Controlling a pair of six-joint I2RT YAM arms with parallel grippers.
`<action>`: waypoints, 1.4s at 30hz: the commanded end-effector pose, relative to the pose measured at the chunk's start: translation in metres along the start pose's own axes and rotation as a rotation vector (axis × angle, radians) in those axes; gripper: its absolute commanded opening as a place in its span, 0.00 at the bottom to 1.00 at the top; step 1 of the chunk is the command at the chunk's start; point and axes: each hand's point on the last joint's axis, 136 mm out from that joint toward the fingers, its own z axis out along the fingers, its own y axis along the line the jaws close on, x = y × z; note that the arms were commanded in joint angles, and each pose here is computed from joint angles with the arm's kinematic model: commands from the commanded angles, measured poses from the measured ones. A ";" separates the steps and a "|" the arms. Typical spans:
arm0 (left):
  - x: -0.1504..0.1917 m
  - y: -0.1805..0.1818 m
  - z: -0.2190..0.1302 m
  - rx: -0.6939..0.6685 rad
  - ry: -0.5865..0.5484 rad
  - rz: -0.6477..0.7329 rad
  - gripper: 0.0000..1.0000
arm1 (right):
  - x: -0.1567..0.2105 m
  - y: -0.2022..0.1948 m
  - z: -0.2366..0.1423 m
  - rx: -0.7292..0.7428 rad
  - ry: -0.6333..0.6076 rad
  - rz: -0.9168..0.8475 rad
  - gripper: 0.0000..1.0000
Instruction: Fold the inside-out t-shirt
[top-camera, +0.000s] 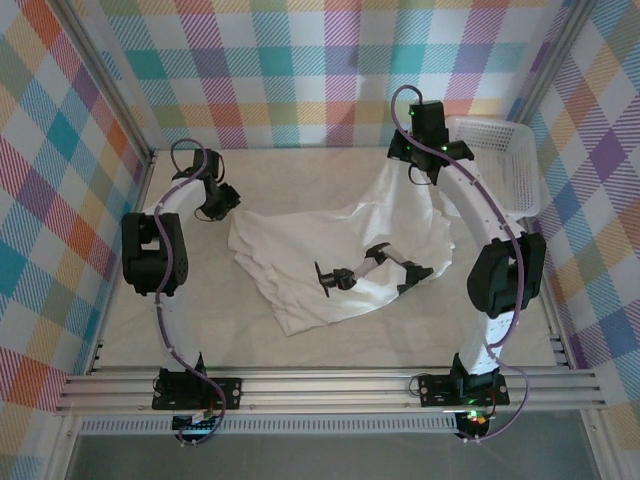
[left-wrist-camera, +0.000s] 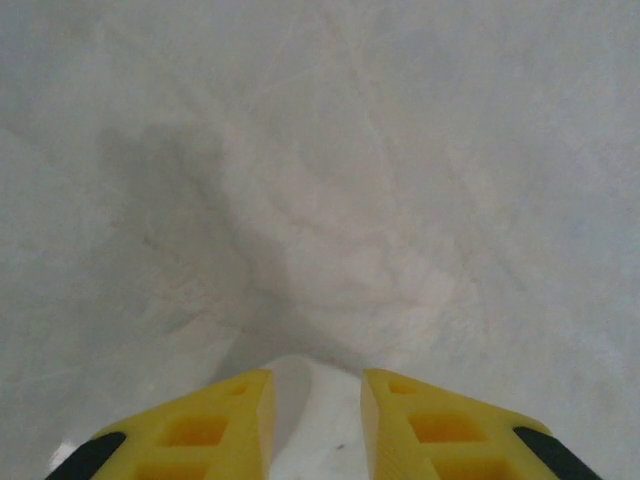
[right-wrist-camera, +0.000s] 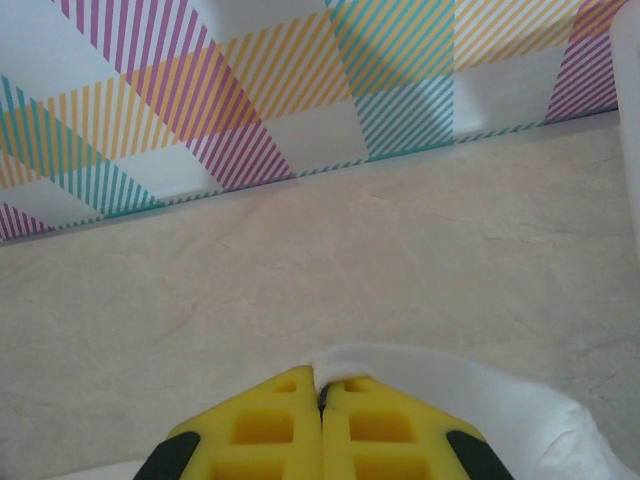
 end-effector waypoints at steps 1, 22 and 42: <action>0.010 0.018 -0.021 -0.030 0.008 -0.012 0.29 | -0.016 0.002 -0.017 -0.026 -0.047 0.006 0.00; 0.032 -0.006 0.011 0.226 0.031 0.084 0.32 | -0.011 0.004 -0.015 -0.040 -0.033 0.019 0.00; 0.036 0.005 0.016 0.197 0.015 0.137 0.38 | -0.008 0.006 -0.014 -0.053 -0.017 0.033 0.00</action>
